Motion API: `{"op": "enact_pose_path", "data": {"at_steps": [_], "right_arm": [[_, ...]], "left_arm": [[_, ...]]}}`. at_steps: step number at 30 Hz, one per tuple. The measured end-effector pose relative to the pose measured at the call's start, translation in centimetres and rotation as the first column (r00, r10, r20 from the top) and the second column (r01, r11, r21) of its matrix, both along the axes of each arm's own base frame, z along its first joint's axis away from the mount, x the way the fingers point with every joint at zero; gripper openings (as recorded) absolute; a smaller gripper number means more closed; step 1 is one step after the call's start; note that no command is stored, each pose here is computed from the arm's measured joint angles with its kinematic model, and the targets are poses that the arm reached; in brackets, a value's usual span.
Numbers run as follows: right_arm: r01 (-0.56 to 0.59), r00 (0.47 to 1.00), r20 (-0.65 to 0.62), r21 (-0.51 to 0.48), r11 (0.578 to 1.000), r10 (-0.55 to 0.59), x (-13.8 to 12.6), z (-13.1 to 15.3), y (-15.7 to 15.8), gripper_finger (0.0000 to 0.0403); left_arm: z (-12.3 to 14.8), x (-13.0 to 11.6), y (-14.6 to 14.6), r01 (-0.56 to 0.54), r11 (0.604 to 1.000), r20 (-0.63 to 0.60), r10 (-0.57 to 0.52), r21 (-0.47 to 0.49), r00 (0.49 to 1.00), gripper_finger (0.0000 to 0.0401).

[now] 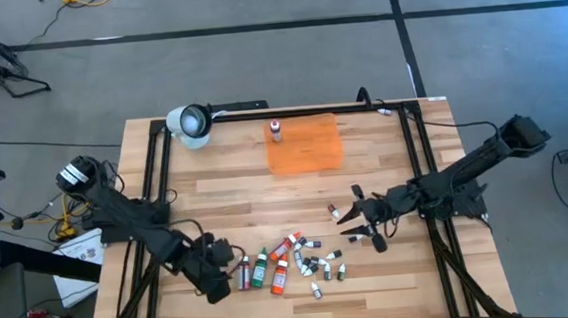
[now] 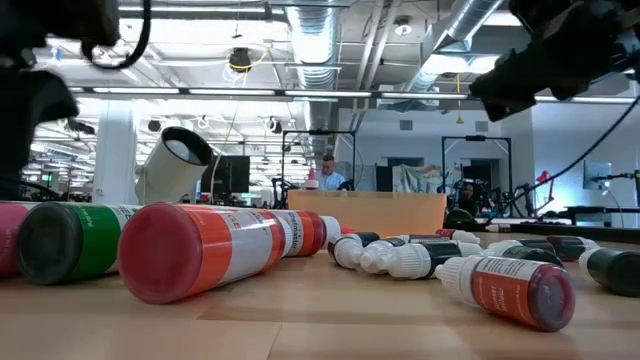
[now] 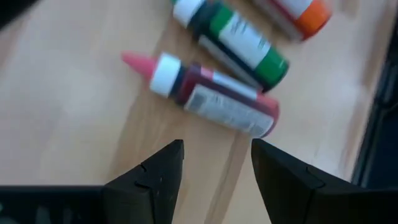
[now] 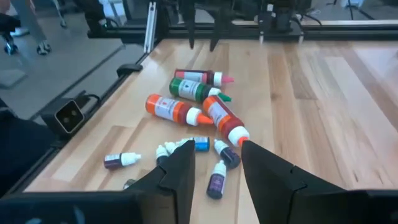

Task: Pick & Place food coloring
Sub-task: Put the large pink food coloring bottle into the orange bin

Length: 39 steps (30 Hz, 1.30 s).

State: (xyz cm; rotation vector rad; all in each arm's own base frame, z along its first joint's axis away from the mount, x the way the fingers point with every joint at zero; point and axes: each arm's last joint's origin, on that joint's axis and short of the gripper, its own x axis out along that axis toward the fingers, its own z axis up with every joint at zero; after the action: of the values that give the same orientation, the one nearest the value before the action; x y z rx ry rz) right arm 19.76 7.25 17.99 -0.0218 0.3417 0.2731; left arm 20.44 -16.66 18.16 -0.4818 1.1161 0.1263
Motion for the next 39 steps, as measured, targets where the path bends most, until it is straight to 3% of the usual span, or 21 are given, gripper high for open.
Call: {"op": "enact_pose_path", "data": {"at_steps": [9,19,25,39], "right_arm": [[-0.025,0.999,-0.022,-0.019,1.0,0.024,1.1,0.2,0.8,0.0123],[-0.022,0.999,-0.027,-0.011,1.0,0.021,0.9,0.4,0.8,0.0123],[-0.031,0.999,-0.03,-0.012,0.999,0.031,0.8,0.3,1.0,0.0123],[-0.032,0.997,-0.068,-0.027,0.999,0.03,0.7,0.0,1.0,0.0123]], "left_arm": [[-4.6,2.1,-2.5,0.059,0.994,-0.051,-0.064,-0.089,0.997,0.0185],[-5.1,3.5,-2.1,0.074,0.997,0.05,-0.073,-0.033,0.996,0.0185],[-5.2,5.1,0.0,0.051,0.993,0.112,-0.063,0.107,0.992,0.0185],[-5.0,8.3,5.7,0.128,0.947,0.136,-0.174,0.295,0.975,0.0185]]}}
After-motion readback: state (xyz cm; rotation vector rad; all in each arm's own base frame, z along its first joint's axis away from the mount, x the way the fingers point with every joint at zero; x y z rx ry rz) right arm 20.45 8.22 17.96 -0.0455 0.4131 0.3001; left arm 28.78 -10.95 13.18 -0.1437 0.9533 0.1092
